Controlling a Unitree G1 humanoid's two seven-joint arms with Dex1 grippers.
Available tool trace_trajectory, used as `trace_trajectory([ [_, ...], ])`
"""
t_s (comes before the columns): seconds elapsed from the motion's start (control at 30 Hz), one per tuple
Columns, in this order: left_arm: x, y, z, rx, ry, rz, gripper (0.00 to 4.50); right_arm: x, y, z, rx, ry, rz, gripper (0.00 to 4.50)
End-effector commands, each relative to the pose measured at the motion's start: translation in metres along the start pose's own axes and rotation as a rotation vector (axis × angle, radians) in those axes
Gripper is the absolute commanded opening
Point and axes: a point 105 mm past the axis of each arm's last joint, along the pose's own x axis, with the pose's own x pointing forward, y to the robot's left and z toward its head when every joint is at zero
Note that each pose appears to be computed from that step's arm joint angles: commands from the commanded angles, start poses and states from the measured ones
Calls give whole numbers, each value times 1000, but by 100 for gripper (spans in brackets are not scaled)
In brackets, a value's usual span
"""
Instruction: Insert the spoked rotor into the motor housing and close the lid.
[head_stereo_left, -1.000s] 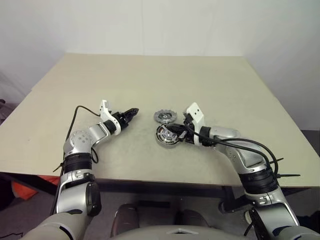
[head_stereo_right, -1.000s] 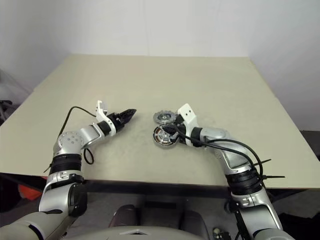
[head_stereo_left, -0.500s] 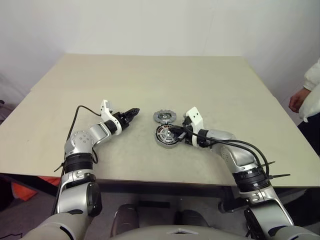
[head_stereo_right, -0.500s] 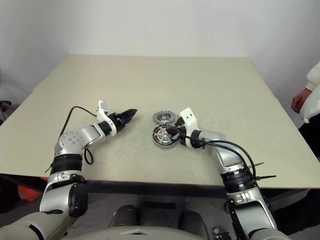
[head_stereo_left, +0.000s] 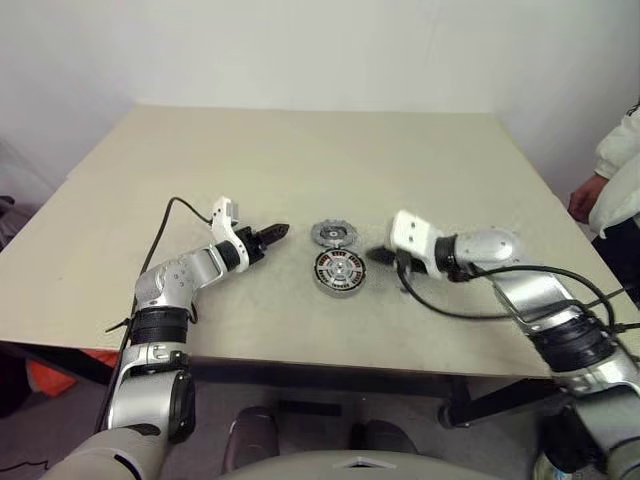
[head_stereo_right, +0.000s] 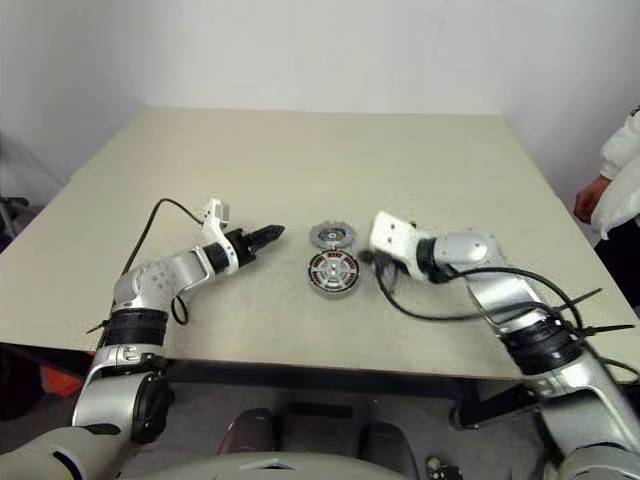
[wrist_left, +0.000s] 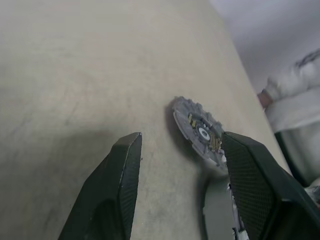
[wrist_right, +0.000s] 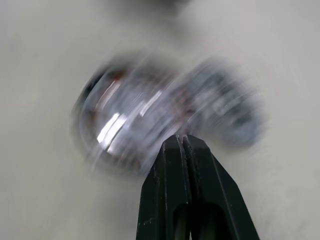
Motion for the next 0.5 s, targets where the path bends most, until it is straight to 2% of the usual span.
trace_trajectory([
  [0.03,1,-16,13,97,-28,-60,273,-7,4,3,-166,36,107,62],
  [0.13,2,-19,9,129,-1,-74,273,-2,-4,1,-254,66,110,154],
  [0.5,-4,-29,-15,518,159,-126,273,19,-13,6,-363,55,137,154],
])
